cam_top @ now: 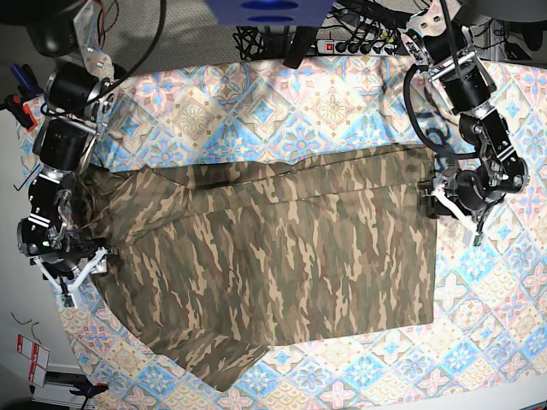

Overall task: Fold the T-shirt properly
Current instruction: 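Drag the shirt with both grippers toward the robot, stretching it flat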

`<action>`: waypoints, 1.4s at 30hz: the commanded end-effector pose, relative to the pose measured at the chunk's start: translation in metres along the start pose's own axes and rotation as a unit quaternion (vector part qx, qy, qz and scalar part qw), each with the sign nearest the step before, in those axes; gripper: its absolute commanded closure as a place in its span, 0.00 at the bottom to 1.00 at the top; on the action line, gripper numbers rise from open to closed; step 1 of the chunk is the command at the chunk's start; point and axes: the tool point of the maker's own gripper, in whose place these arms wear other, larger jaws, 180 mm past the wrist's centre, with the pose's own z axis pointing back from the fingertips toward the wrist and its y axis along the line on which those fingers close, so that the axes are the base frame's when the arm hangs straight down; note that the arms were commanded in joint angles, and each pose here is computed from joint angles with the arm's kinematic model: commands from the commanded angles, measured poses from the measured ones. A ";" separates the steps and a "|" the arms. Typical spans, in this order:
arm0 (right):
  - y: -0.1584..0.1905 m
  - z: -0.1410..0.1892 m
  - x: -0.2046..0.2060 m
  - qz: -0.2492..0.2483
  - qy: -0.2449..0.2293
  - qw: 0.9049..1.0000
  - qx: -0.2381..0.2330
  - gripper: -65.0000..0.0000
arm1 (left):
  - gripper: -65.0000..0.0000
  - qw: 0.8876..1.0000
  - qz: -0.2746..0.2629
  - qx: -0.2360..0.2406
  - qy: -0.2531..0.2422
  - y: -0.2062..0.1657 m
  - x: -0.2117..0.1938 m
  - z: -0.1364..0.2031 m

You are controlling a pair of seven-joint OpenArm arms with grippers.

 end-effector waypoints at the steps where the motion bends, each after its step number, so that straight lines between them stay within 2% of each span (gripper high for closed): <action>1: -0.017 0.006 0.031 -0.007 -0.039 0.999 -0.011 0.36 | 0.47 0.999 -0.007 0.003 -0.033 0.005 0.023 0.007; 8: -0.019 -0.017 0.006 -0.059 -0.001 0.998 0.022 0.36 | 0.47 1.000 -0.006 0.002 -0.017 0.004 0.007 0.006; 17: -0.047 -0.009 -0.002 -0.069 -0.012 0.998 0.000 0.36 | 0.46 0.997 -0.062 0.039 -0.036 0.005 0.008 0.036; 20: -0.053 -0.008 -0.009 -0.097 -0.011 0.995 -0.001 0.34 | 0.46 0.996 -0.073 0.033 -0.022 0.000 -0.001 0.033; 24: -0.058 -0.010 -0.043 -0.140 0.019 0.990 0.008 0.32 | 0.46 0.995 -0.085 0.044 -0.002 0.002 -0.011 0.032; 30: -0.050 -0.010 -0.087 -0.154 0.054 0.986 0.027 0.32 | 0.46 0.995 -0.090 0.051 0.013 0.004 -0.020 0.032; 36: -0.050 -0.004 -0.110 -0.210 0.064 0.975 0.035 0.32 | 0.46 0.995 -0.089 0.051 0.013 0.004 -0.020 0.032; 39: -0.038 -0.002 -0.112 -0.195 0.069 0.976 0.072 0.32 | 0.46 0.995 -0.090 0.050 0.013 0.004 -0.020 0.032; 42: -0.030 -0.001 -0.126 -0.192 0.100 0.973 0.083 0.32 | 0.46 0.995 -0.090 0.050 0.012 0.004 -0.019 0.032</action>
